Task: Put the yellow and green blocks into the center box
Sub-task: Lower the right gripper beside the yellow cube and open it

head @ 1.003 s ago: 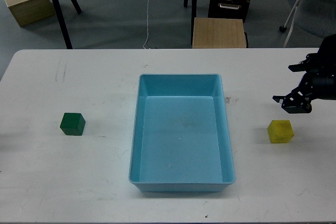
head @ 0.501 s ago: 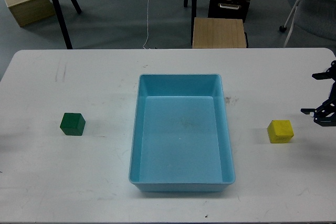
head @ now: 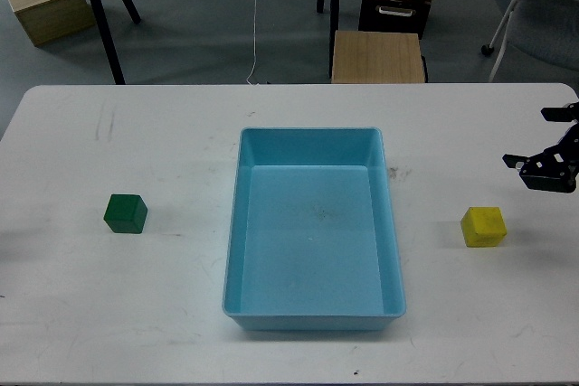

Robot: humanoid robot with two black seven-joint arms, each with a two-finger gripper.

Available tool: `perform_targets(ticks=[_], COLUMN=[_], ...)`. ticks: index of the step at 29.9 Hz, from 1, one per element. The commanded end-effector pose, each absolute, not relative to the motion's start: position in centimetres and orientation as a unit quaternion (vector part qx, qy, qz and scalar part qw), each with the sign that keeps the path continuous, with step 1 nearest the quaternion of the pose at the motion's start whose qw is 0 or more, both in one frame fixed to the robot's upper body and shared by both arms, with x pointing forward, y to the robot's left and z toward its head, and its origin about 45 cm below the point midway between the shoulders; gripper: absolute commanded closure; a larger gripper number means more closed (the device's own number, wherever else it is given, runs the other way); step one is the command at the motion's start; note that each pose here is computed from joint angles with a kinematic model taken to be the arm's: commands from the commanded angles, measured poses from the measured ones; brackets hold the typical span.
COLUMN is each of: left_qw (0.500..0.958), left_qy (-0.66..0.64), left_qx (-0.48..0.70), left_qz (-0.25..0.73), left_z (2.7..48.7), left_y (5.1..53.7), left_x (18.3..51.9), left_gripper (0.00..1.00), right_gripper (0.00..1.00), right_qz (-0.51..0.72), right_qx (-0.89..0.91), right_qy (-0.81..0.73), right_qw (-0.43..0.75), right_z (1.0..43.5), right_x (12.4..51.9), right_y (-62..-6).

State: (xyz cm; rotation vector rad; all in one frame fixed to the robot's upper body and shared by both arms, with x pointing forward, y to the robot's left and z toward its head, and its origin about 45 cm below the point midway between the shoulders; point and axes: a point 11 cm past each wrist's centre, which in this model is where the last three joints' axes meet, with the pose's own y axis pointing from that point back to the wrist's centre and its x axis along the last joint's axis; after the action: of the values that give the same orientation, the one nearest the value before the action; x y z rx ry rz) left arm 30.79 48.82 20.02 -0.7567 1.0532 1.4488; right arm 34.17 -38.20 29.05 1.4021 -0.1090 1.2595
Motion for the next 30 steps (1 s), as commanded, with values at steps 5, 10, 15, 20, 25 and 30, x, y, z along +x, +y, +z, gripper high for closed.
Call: perform_targets(ticks=[5, 10, 15, 20, 25, 30], left_qw=[0.563, 0.568, 0.568, 0.568, 0.567, 0.567], left_qy=[0.447, 0.446, 0.445, 0.444, 0.444, 0.444], left_qx=[-0.321, -0.315, -0.315, -0.315, -0.314, -0.314], left_qz=[0.616, 0.616, 0.616, 0.617, 0.619, 0.619], left_z=[20.0, 19.9, 20.0, 20.0, 19.9, 19.9], left_y=[48.9, 48.7, 48.8, 48.9, 49.0, 49.0], left_x=[30.7, 30.7, 30.8, 30.8, 30.7, 30.7], left_gripper=[0.0, 0.0, 0.0, 0.0, 0.0, 0.0], right_gripper=[0.01, 0.01, 0.01, 0.01, 0.01, 0.01], right_qz=[0.434, 0.42, 0.476, 0.492, 0.49, 0.462], right_qx=[0.651, 0.663, 0.647, 0.644, 0.647, 0.655], right_qy=[-0.159, -0.119, -0.037, -0.016, -0.02, -0.098], right_qw=[0.602, 0.608, 0.595, 0.585, 0.584, 0.59], right_z=[26.8, 24.1, 24.0, 23.9, 23.8, 24.5], right_x=[33.2, 31.1, 31.1, 31.5, 31.7, 31.3], right_y=[-39.6, -40.2, -39.2, -38.1, -37.8, -39.6])
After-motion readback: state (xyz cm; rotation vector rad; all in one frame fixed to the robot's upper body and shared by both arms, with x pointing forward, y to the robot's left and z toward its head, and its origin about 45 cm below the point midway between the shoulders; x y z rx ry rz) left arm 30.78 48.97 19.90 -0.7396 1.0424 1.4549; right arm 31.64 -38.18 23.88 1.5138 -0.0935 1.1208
